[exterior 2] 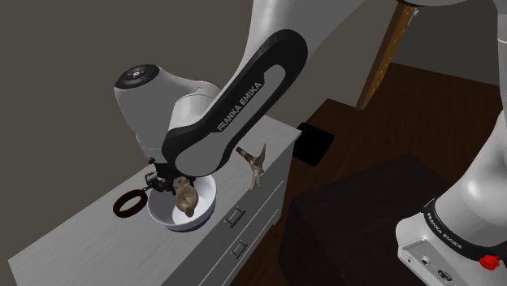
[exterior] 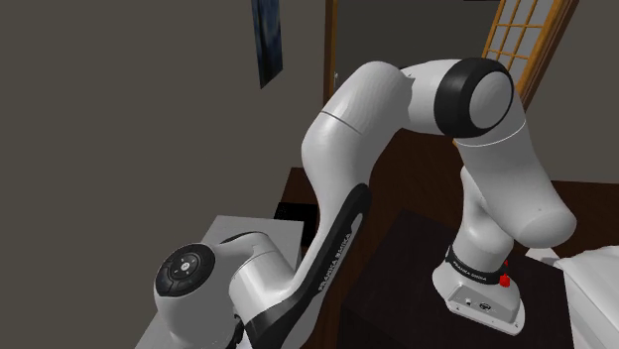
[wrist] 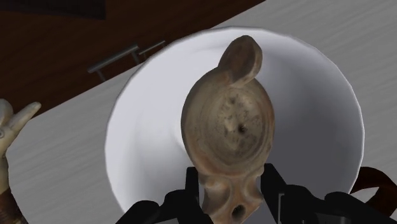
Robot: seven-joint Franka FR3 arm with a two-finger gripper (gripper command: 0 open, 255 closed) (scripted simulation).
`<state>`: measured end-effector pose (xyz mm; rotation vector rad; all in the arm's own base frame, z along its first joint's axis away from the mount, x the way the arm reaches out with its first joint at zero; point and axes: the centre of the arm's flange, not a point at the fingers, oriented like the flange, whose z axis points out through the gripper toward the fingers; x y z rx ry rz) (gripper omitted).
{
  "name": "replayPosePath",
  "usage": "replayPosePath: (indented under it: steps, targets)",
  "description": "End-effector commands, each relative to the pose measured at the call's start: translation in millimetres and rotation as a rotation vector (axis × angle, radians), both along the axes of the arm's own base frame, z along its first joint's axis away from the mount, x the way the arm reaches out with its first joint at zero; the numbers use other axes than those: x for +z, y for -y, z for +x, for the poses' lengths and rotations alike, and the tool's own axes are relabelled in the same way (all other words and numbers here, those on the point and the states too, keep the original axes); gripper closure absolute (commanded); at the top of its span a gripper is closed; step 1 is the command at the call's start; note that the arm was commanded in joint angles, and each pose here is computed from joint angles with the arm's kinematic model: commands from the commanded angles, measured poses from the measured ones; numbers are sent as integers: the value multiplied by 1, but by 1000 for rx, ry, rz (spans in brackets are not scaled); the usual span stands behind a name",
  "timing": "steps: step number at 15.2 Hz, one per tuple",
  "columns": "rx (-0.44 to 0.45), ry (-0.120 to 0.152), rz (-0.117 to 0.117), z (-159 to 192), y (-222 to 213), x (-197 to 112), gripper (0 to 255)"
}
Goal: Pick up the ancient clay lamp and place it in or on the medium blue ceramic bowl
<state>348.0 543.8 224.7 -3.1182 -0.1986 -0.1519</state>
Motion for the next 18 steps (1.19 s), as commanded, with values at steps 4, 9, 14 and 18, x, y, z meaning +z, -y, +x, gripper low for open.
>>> replayPosePath:
  steps: [4, 9, 14, 18]
  targets:
    - [0, 0, 0, 0, 0, -1, 255]
    - [0, 0, 0, 0, 0, -1, 0]
    - [0, 0, 0, -4, 1, 39, 0]
    - [0, 0, 0, -5, 1, 49, 0]
